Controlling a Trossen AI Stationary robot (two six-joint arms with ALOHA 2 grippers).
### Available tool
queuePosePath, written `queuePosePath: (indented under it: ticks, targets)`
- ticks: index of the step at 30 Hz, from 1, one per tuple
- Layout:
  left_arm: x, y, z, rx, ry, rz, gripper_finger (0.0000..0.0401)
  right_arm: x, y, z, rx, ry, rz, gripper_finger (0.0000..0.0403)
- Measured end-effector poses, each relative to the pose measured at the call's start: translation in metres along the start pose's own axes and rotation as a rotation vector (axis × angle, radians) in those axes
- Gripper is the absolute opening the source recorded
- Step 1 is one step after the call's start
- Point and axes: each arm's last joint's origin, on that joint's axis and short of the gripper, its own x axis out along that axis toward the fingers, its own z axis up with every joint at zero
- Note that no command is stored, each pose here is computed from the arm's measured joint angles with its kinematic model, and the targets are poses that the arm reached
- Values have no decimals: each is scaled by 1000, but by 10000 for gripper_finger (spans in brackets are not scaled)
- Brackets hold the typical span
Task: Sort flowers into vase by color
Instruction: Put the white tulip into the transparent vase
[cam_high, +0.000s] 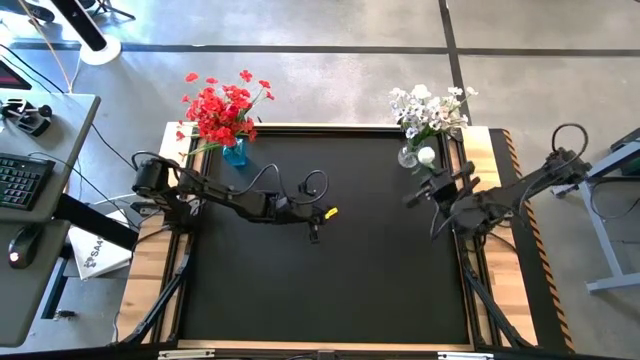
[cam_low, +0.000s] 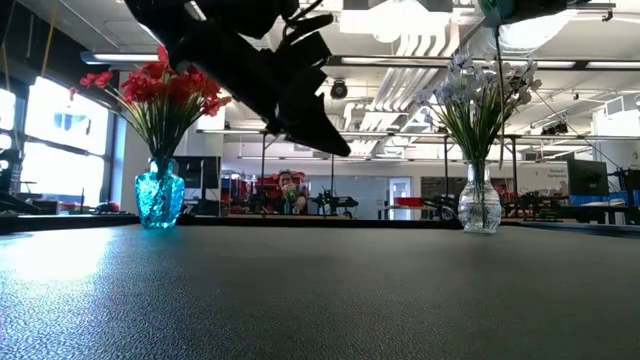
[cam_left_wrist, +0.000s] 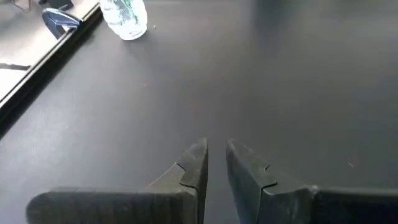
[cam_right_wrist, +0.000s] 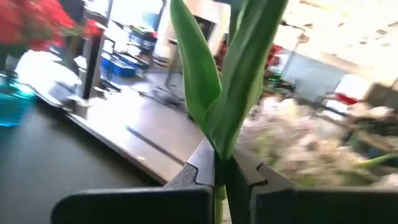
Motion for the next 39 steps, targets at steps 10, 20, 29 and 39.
queuePosePath:
  ticks: [10,20,29,39]
  targets:
    - [0,0,-3,-6,-11,1,46,48,-15,2,-92,5,81,1]
    - [-1,-3,-3,0,-13,-10,46,65,-43,27,-144,-121,-42,1]
    - [-2,-7,-2,5,-19,-22,46,71,-45,8,-146,-19,-2,1]
    - [-2,-7,-1,-1,-39,-23,46,88,-47,-2,-41,8,70,0]
